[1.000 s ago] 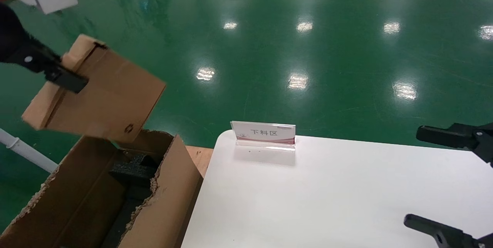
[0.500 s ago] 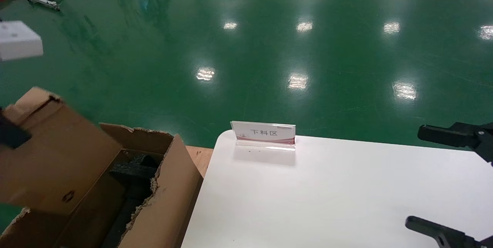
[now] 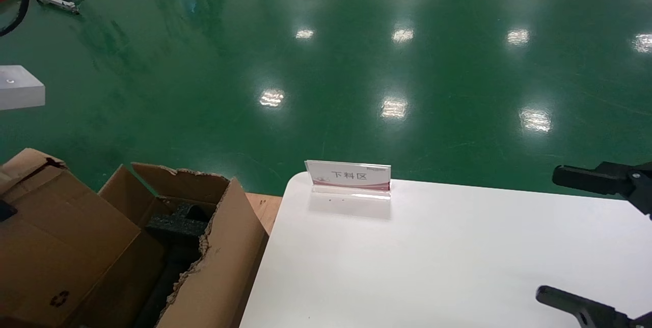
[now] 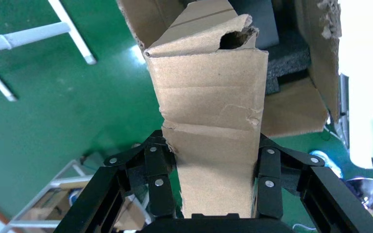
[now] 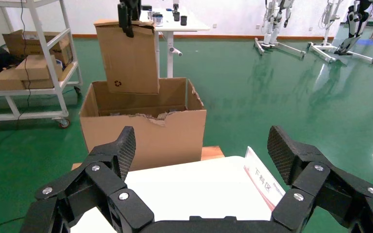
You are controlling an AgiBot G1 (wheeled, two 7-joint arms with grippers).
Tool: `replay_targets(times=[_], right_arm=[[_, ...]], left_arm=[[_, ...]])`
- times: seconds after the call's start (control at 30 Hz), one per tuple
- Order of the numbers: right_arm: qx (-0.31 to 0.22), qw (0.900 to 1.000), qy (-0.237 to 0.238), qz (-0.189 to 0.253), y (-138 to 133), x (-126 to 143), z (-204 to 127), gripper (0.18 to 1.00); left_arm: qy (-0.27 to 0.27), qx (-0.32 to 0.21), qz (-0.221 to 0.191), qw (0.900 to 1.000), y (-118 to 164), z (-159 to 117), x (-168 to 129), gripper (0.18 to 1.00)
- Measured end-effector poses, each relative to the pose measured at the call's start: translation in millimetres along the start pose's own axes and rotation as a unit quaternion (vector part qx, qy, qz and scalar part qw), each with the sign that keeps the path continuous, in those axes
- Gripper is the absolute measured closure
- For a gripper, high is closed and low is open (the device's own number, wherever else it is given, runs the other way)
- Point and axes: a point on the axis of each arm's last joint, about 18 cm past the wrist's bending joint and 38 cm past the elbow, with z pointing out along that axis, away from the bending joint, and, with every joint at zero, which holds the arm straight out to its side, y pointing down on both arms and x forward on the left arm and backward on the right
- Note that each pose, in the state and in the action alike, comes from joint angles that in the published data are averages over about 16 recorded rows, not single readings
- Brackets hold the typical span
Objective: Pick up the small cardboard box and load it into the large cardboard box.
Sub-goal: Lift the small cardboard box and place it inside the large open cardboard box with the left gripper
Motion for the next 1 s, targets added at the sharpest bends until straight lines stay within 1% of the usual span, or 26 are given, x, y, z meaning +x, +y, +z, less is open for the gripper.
replay_targets(times=[0.37,0.67,1.0], right_arm=[[0.0,1.0,0.0,0.0,0.0,0.0,0.0,0.184],[0.0,1.0,0.0,0.0,0.0,0.0,0.0,0.184],[0.0,1.0,0.0,0.0,0.0,0.0,0.0,0.184]], left_arm=[[0.028,0.007,-0.036,0.9989,1.1,36.2,-16.8,0.904],[0.043,0.003,-0.069,0.9967,1.9,73.5,-26.7,0.905],[0.048,-0.011,-0.095,0.9943,0.7,116.4,-33.1,0.906]])
